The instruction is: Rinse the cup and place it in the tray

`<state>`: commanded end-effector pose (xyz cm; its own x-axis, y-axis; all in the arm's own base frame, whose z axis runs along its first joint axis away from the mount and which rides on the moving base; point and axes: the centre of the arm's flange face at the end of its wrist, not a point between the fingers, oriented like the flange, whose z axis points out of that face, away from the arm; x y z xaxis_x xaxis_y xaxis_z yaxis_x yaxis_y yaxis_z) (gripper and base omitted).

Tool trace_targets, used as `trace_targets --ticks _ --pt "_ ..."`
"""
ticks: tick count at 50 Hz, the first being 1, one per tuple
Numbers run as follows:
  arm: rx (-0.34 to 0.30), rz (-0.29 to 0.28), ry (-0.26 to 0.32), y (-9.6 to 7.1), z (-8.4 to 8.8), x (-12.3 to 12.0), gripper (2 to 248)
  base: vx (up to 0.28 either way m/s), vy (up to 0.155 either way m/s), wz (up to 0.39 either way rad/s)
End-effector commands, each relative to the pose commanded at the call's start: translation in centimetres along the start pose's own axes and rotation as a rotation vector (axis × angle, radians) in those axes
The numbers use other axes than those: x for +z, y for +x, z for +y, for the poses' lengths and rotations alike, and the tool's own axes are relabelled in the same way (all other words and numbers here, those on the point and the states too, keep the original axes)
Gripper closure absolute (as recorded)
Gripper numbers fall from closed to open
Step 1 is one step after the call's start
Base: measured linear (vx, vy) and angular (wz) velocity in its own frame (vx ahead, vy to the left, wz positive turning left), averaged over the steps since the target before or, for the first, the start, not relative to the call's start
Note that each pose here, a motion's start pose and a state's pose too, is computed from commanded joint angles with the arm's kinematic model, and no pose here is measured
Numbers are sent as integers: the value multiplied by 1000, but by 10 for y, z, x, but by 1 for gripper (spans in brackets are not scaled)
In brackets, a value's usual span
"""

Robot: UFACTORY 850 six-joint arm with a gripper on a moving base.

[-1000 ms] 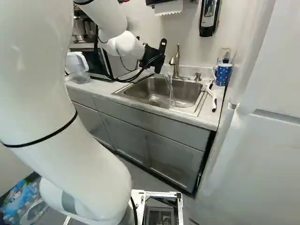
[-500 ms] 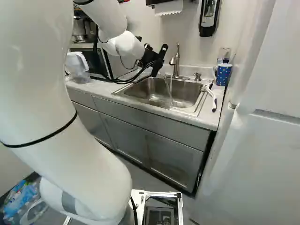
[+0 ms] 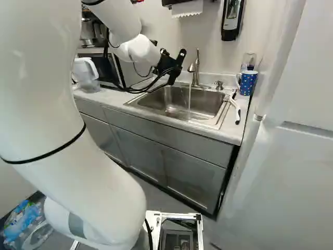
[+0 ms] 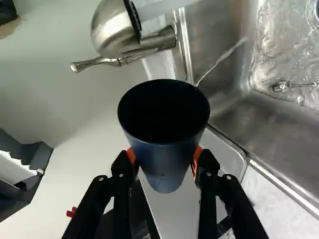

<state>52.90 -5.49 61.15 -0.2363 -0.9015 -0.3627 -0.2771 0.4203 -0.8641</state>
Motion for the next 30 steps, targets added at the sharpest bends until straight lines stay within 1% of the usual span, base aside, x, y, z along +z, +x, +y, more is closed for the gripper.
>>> trace_targets --ticks 9,12,19,30 --pt "0 0 0 0 0 0 128 0 0 0" --pt "-11 0 0 0 0 0 128 0 0 0" --pt "-68 0 0 0 0 0 128 0 0 0" --pt "-179 0 0 0 0 0 128 0 0 0"
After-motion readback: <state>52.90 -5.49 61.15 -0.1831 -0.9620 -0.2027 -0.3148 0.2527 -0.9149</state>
